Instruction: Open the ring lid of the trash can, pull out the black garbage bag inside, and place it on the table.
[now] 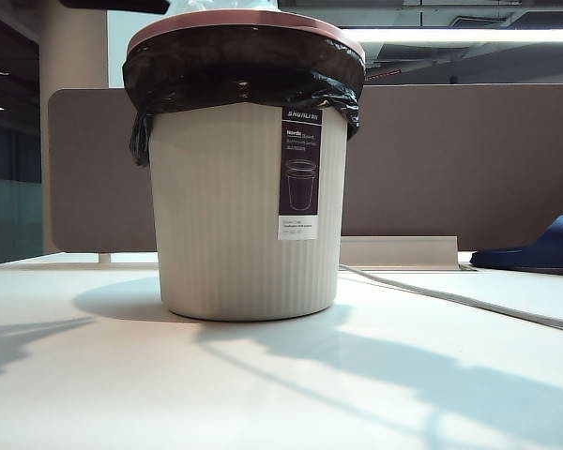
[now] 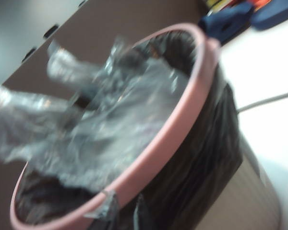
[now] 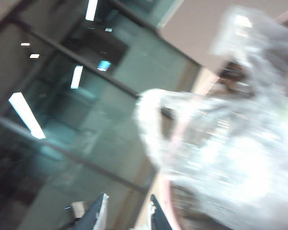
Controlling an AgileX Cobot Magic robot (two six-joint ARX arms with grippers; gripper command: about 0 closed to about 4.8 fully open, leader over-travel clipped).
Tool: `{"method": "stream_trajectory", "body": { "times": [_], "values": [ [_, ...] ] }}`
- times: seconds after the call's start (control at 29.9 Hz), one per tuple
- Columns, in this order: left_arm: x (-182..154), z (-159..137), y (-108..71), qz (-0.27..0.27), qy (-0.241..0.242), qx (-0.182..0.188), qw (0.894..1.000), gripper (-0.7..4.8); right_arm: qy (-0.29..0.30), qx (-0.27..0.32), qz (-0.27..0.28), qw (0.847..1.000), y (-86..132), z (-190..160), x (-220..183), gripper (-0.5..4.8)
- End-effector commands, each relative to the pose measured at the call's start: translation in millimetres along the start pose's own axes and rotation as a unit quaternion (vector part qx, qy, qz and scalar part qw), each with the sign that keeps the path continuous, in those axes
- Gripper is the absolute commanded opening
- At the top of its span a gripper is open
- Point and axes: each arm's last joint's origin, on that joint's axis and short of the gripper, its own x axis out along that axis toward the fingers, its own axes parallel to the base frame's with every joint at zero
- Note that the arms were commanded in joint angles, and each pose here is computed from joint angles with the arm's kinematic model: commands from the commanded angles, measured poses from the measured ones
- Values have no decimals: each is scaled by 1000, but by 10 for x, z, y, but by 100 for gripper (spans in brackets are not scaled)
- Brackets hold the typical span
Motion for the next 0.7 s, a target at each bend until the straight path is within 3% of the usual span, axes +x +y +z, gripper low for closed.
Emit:
{"method": "stream_trajectory", "body": {
  "times": [0.03,0.1,0.17,0.47,0.7],
  "values": [
    [-122,89,60,19,-5,-71,997,48,8,39,-70,997,-112,-49,-16,116],
    [-219,170,112,23,-14,-124,992,48,15,41,-81,996,-141,-68,-21,116],
    [-322,247,161,26,-19,-143,989,48,22,42,-80,996,-141,-80,-22,117],
    [-562,350,221,4,61,-164,985,50,71,57,-120,989,-213,-158,-60,117],
    [-561,322,195,-6,77,-169,983,52,76,57,-127,987,-213,-161,-85,118]
  ]
}}
